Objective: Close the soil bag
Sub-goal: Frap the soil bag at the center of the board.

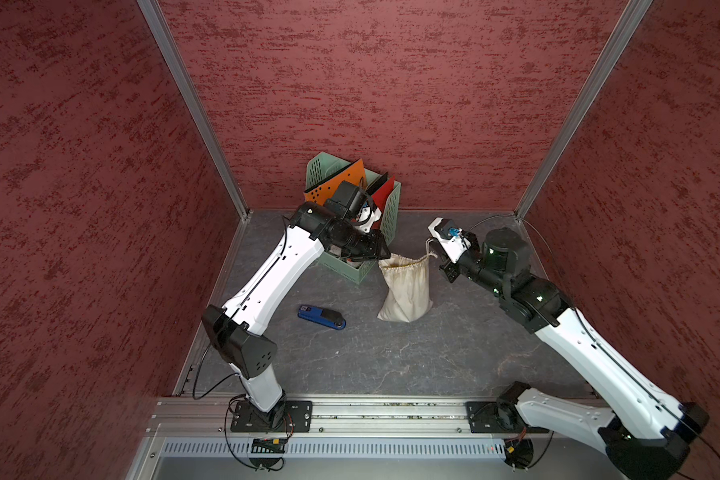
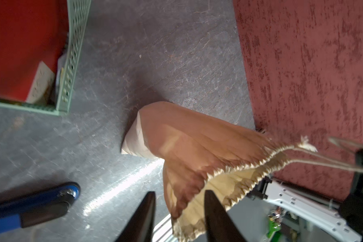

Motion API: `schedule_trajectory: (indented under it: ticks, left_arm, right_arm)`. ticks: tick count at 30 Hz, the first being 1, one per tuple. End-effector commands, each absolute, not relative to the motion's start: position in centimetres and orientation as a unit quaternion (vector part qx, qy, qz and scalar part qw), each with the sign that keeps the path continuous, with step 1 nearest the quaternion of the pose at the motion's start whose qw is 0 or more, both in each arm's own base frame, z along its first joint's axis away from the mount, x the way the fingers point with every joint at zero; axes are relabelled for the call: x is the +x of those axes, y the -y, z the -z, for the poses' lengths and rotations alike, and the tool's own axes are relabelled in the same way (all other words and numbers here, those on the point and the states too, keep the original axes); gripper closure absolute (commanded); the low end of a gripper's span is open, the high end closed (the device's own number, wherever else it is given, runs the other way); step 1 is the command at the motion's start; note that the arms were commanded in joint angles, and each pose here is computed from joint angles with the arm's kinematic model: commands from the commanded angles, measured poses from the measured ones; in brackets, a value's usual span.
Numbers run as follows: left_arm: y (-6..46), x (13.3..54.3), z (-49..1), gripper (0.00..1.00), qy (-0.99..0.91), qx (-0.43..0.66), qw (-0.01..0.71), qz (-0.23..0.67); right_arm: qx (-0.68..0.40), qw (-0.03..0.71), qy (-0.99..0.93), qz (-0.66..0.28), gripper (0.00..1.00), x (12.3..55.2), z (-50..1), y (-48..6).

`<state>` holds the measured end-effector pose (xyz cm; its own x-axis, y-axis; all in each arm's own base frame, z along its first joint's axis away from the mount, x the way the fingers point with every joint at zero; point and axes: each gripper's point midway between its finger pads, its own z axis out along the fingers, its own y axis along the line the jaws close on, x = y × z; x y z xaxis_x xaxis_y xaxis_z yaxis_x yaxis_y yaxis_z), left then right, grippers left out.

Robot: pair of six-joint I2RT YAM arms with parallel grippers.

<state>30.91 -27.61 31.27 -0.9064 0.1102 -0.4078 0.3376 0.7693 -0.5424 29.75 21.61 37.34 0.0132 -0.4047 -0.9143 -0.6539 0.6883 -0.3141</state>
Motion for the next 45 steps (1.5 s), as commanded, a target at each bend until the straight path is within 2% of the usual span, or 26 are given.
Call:
schedule_trajectory:
  ticks: [1, 2, 3, 6, 11, 17, 26, 31, 34, 45]
  left_arm:
    - [27.1, 31.9, -35.4, 0.07, -0.890, 0.134, 0.271, 0.342]
    - [26.9, 32.1, -35.9, 0.01, -0.883, 0.133, 0.287, 0.347]
    - [26.8, 32.2, -36.3, 0.00, -0.876, 0.135, 0.299, 0.353]
    - [26.9, 32.3, -37.7, 0.00, -0.852, 0.145, 0.331, 0.379]
    - [28.4, 31.7, -38.2, 0.00, -0.829, 0.192, 0.333, 0.406]
    - [31.7, 30.0, -39.7, 0.00, -0.766, 0.324, 0.426, 0.356]
    - [34.7, 30.1, -38.1, 0.00, -0.734, 0.396, 0.431, 0.345]
    - [35.4, 30.3, -37.7, 0.09, -0.725, 0.405, 0.430, 0.353]
    - [35.7, 30.5, -37.2, 0.18, -0.726, 0.409, 0.423, 0.355]
    - [36.4, 30.3, -35.6, 0.24, -0.723, 0.429, 0.403, 0.361]
  right_arm:
    - [-0.389, 0.626, -0.664, -0.124, 1.00, 29.3, -39.7, -21.9]
    - [-0.390, 0.623, -0.666, -0.127, 1.00, 29.3, -39.6, -21.9]
    - [-0.388, 0.620, -0.670, -0.130, 1.00, 29.5, -39.4, -21.8]
    - [-0.383, 0.613, -0.674, -0.152, 1.00, 29.6, -39.3, -21.7]
    - [-0.385, 0.595, -0.675, -0.204, 1.00, 29.4, -39.4, -22.6]
    - [-0.379, 0.585, -0.681, -0.225, 1.00, 29.7, -39.6, -22.9]
    - [-0.362, 0.595, -0.678, -0.237, 1.00, 30.0, -41.3, -22.6]
    - [-0.355, 0.595, -0.675, -0.255, 1.00, 29.7, -41.9, -22.8]
    - [-0.351, 0.595, -0.674, -0.261, 1.00, 29.5, -42.2, -22.8]
    - [-0.348, 0.594, -0.675, -0.267, 1.00, 29.4, -42.8, -22.9]
